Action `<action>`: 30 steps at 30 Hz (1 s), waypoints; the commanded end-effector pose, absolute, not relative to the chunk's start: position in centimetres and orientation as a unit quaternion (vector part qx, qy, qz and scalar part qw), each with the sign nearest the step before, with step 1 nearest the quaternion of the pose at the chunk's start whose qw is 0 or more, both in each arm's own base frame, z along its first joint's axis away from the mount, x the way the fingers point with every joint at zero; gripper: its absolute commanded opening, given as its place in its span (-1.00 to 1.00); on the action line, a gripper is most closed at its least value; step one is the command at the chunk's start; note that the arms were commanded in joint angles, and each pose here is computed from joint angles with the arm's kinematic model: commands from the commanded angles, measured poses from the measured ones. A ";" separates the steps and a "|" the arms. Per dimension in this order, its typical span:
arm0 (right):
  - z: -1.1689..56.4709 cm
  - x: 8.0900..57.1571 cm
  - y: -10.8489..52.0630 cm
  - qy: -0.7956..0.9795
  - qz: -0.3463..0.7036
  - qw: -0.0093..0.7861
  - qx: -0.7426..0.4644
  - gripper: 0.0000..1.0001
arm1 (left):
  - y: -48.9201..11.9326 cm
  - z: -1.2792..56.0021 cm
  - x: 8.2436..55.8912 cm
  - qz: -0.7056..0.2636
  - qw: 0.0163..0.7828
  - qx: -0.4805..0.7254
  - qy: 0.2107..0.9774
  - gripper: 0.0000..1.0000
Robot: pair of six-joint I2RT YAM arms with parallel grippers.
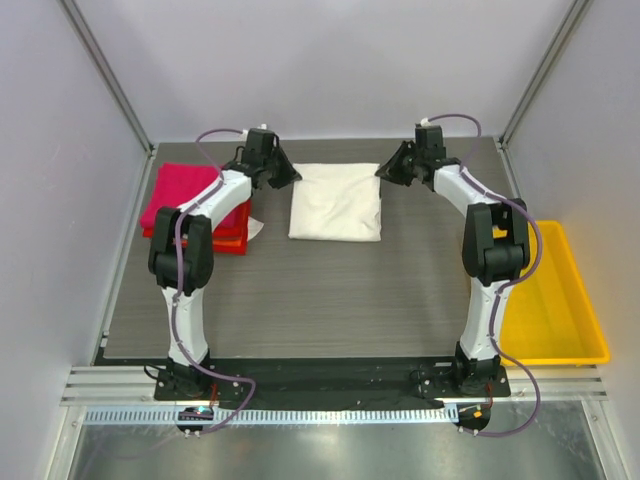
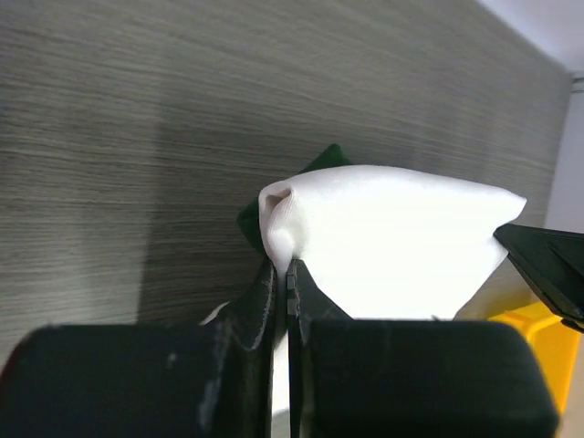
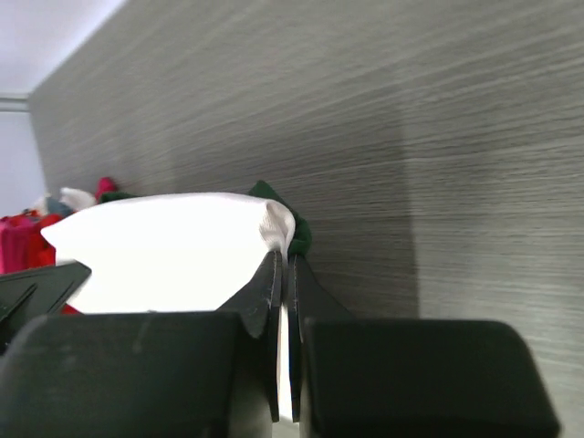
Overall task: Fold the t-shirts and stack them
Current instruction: Neatly place the folded tshirt to the corner
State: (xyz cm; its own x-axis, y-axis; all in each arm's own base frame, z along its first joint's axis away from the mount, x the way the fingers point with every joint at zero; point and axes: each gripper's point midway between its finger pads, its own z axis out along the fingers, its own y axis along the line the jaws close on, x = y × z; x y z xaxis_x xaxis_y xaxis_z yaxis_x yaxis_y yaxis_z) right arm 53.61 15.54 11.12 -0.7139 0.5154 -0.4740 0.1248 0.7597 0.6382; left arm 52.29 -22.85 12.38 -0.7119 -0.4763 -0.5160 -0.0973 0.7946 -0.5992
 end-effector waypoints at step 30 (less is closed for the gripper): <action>37.5 42.6 21.7 0.765 0.400 0.500 0.070 -0.97 | -16.8 37.5 42.6 -0.329 0.492 -0.125 0.797 -0.99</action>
State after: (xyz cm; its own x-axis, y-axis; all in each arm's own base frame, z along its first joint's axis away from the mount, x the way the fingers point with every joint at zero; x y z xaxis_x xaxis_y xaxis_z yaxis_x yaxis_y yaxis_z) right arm 43.48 20.73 33.29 -0.5475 0.4773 -0.6873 -0.2333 0.7017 0.6732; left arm 44.05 -19.39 33.27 -0.5541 -0.5130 -0.6556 0.1061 0.7376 -0.6668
